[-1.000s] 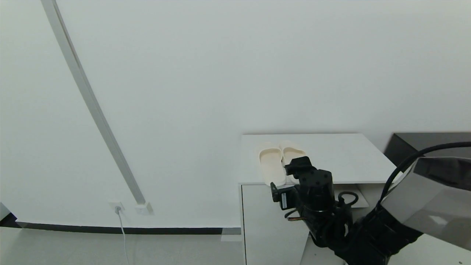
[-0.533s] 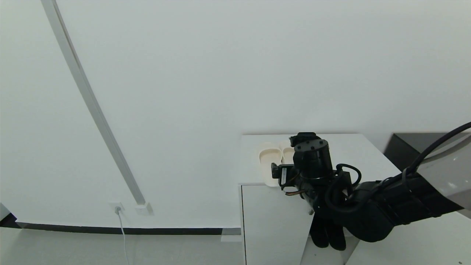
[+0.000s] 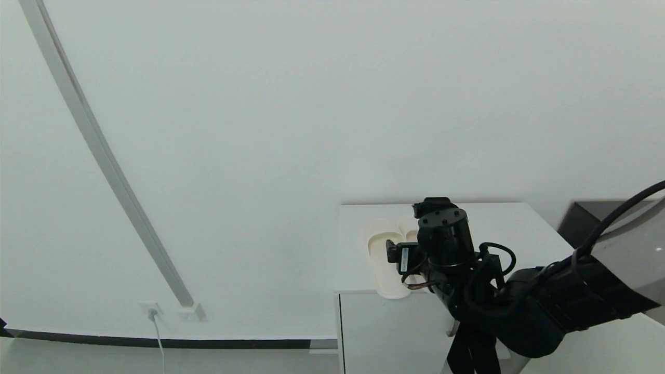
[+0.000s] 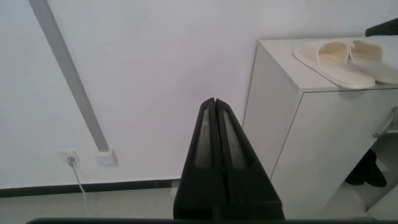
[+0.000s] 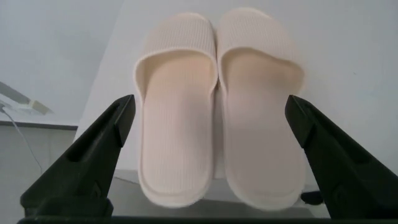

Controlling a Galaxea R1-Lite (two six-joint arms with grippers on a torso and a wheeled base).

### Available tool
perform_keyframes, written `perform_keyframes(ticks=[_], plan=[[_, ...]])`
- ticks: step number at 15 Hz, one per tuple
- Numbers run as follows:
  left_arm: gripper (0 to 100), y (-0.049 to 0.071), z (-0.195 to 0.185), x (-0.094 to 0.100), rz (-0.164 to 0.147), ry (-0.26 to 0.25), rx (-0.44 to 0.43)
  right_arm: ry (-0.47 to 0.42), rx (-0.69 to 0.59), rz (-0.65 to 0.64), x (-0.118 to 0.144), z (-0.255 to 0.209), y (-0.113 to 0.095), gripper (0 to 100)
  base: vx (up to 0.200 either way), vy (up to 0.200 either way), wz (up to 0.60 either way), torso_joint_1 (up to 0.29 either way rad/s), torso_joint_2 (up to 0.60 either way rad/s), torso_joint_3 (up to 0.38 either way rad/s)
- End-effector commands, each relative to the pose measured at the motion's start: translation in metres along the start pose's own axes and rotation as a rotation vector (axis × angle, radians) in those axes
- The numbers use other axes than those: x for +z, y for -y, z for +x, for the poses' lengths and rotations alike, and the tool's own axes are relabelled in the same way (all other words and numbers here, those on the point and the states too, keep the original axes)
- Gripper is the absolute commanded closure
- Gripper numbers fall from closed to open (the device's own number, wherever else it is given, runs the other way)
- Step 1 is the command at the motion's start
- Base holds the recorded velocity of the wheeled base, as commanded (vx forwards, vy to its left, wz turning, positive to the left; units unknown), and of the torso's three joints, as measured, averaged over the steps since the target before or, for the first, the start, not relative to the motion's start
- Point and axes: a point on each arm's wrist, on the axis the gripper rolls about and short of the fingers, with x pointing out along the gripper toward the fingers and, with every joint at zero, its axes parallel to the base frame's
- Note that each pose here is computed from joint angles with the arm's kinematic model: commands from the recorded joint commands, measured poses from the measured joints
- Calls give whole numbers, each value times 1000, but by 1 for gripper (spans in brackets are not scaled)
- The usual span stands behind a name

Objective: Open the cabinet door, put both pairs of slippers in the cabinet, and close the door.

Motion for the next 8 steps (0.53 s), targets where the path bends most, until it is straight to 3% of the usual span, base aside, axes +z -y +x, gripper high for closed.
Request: perform_keyframes(ticks=[1,8], plan=[[100,0,0,0,-2,0,1,-7,2,-9,-3,-1,-1,0,0,0,0,0,0,0],[100,0,0,0,-2,0,1,8,-9,5,-11,26,-7,0,0,0,0,0,0,0]])
